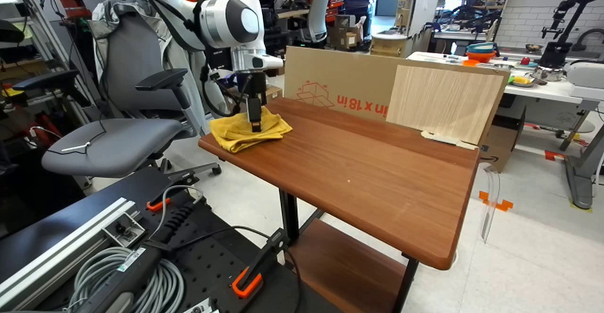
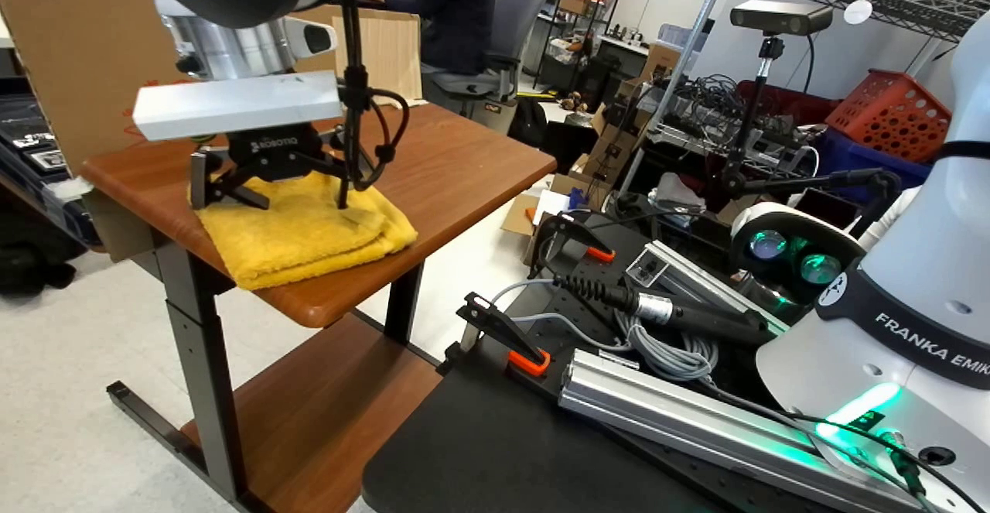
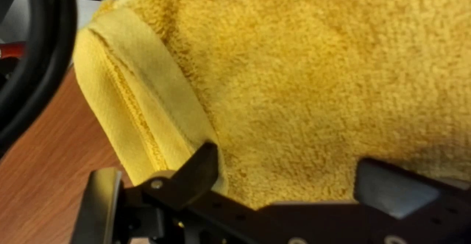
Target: Wipe the table with the yellow towel
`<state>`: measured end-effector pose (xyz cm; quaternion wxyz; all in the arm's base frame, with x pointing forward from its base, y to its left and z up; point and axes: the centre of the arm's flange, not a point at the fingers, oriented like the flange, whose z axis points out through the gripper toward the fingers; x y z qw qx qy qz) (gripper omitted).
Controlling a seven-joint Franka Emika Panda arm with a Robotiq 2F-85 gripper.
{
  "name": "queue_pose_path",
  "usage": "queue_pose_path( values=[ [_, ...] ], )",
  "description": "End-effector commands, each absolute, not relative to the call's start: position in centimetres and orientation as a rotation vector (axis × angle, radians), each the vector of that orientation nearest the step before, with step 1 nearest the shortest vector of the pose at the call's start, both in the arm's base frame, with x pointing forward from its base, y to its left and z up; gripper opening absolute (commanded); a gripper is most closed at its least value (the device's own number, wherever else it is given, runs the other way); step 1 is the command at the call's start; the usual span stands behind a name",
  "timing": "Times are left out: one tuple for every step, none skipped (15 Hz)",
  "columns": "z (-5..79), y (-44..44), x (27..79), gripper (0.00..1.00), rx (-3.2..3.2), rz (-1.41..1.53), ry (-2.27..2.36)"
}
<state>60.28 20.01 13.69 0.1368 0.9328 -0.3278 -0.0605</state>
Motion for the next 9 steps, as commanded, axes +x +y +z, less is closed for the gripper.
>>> queue_pose_path(
  values=[
    [9.9,20.7,67.4,1.0,2.633,-0.165,-1.089],
    [10.2,19.9,68.6,1.0,2.609,-0.146,-1.144],
    [10.8,18.6,69.8,1.0,2.587,-0.116,-1.205],
    [11.3,17.4,71.0,1.0,2.568,-0.088,-1.258],
    [12.1,15.4,72.2,1.0,2.552,-0.053,-1.326],
    [12.6,13.5,73.4,1.0,2.532,-0.029,-1.385],
    [12.9,11.3,74.5,1.0,2.505,-0.003,-1.444],
    [13.2,8.7,75.4,1.0,2.474,0.015,-1.504],
    [13.3,5.8,76.0,1.0,2.445,0.017,-1.565]
  ],
)
